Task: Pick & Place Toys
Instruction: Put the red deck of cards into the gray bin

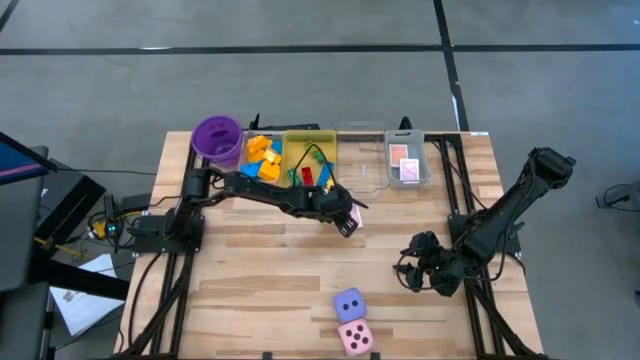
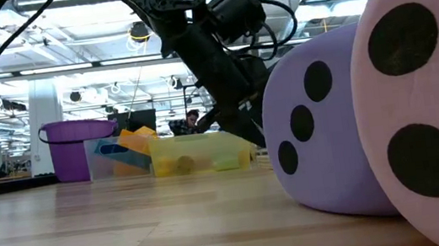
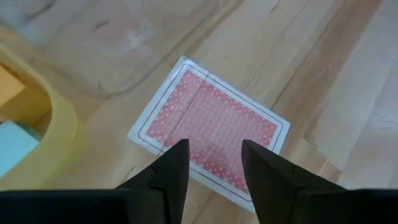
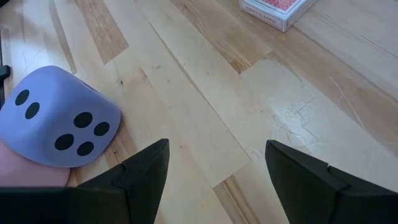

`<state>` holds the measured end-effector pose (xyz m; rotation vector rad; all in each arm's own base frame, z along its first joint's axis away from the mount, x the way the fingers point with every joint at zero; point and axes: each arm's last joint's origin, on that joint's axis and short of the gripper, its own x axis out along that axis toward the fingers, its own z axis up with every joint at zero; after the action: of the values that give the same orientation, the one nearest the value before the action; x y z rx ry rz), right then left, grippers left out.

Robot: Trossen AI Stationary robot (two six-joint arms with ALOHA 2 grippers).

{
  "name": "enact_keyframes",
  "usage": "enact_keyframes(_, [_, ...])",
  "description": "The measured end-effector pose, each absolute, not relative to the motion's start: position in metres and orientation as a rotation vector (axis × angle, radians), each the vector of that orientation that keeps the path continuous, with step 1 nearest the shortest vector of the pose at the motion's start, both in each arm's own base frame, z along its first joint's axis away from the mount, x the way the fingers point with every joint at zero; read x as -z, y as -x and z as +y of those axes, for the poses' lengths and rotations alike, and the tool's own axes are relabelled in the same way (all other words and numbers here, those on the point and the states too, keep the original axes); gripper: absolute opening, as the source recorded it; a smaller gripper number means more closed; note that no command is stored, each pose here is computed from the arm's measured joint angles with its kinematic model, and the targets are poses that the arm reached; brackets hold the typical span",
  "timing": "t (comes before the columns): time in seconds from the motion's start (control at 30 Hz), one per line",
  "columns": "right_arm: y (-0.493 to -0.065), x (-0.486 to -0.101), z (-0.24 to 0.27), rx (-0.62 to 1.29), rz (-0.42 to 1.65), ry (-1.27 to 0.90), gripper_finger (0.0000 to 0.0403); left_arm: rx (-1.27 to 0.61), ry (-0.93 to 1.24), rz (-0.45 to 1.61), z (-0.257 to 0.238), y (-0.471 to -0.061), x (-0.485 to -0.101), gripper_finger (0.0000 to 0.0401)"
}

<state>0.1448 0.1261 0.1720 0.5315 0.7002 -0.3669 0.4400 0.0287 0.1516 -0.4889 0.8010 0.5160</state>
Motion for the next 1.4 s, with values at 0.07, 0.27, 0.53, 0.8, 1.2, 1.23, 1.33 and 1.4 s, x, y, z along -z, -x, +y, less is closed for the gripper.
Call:
enact_keyframes(0.07, [-0.145, -0.172, 0.126, 0.367, 0.7, -0.532, 0.026, -0.526, 0.482, 0.792, 0.028, -0.441, -0.149, 0.0139])
enact_keyframes(0.27, [-0.145, -0.172, 0.126, 0.366, 0.7, -0.533, 0.026, -0.525, 0.478, 0.788, 0.026, -0.444, -0.143, 0.0136])
enact_keyframes(0.53, [-0.145, -0.172, 0.126, 0.364, 0.7, -0.537, 0.026, -0.457, 0.347, 0.826, 0.02, -0.445, -0.137, 0.0136])
enact_keyframes(0.8, [-0.145, -0.172, 0.127, 0.363, 0.701, -0.538, 0.026, -0.162, 0.092, 0.892, -0.013, -0.451, -0.121, 0.0136])
enact_keyframes(1.2, [-0.147, -0.174, 0.128, 0.346, 0.689, -0.557, 0.026, 0.228, -0.428, 0.91, -0.053, -0.445, -0.123, 0.0136])
enact_keyframes(1.23, [-0.147, -0.174, 0.129, 0.338, 0.687, -0.55, 0.026, 0.251, -0.446, 0.907, -0.054, -0.445, -0.122, 0.0136])
enact_keyframes(1.33, [-0.149, -0.176, 0.131, 0.299, 0.675, -0.52, 0.026, 0.268, -0.458, 0.897, -0.054, -0.444, -0.126, 0.0136])
enact_keyframes(1.4, [-0.151, -0.177, 0.132, 0.265, 0.664, -0.487, 0.026, 0.259, -0.459, 0.883, -0.054, -0.443, -0.133, 0.0136])
